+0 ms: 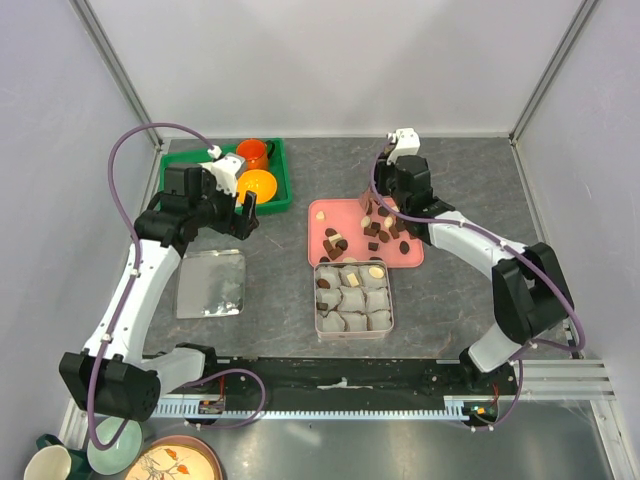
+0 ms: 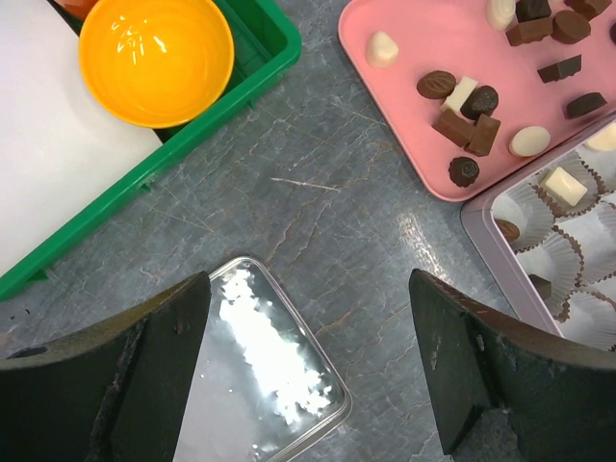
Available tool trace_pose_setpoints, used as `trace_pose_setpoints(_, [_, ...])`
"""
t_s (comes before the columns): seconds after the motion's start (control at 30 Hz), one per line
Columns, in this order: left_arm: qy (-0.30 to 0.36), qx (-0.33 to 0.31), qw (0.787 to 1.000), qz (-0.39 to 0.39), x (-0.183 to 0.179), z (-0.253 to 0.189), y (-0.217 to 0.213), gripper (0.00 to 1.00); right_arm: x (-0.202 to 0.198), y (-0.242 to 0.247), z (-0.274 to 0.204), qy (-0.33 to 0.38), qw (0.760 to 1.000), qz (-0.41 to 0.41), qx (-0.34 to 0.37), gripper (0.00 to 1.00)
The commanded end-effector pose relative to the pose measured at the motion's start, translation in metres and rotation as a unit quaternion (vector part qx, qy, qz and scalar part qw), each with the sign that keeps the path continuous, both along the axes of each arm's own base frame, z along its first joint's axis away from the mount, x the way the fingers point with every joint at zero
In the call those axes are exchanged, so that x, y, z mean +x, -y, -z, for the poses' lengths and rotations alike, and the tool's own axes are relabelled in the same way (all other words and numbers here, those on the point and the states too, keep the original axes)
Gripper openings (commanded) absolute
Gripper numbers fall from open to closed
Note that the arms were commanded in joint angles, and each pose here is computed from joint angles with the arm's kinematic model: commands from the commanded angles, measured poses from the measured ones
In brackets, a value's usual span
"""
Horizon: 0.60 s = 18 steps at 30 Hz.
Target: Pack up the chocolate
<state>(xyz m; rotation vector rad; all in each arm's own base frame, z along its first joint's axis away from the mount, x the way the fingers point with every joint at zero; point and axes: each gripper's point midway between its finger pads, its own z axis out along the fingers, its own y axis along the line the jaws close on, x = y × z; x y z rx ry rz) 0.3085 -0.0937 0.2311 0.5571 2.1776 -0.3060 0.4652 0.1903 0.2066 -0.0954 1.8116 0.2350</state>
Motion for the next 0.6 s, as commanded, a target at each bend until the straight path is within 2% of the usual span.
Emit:
trace_pose_setpoints(0.0, [0.035, 0.013, 0.999, 0.007, 0.003, -0.011, -0.004, 0.91, 0.011, -0.010, -0.026, 0.035, 0.999, -0.006, 0.028, 0.50])
trace_pose_setpoints(0.57, [0.041, 0.013, 0.999, 0.006, 0.002, -0.014, -0.005, 0.91, 0.029, -0.020, 0.004, 0.011, 1.000, -0.013, 0.013, 0.46])
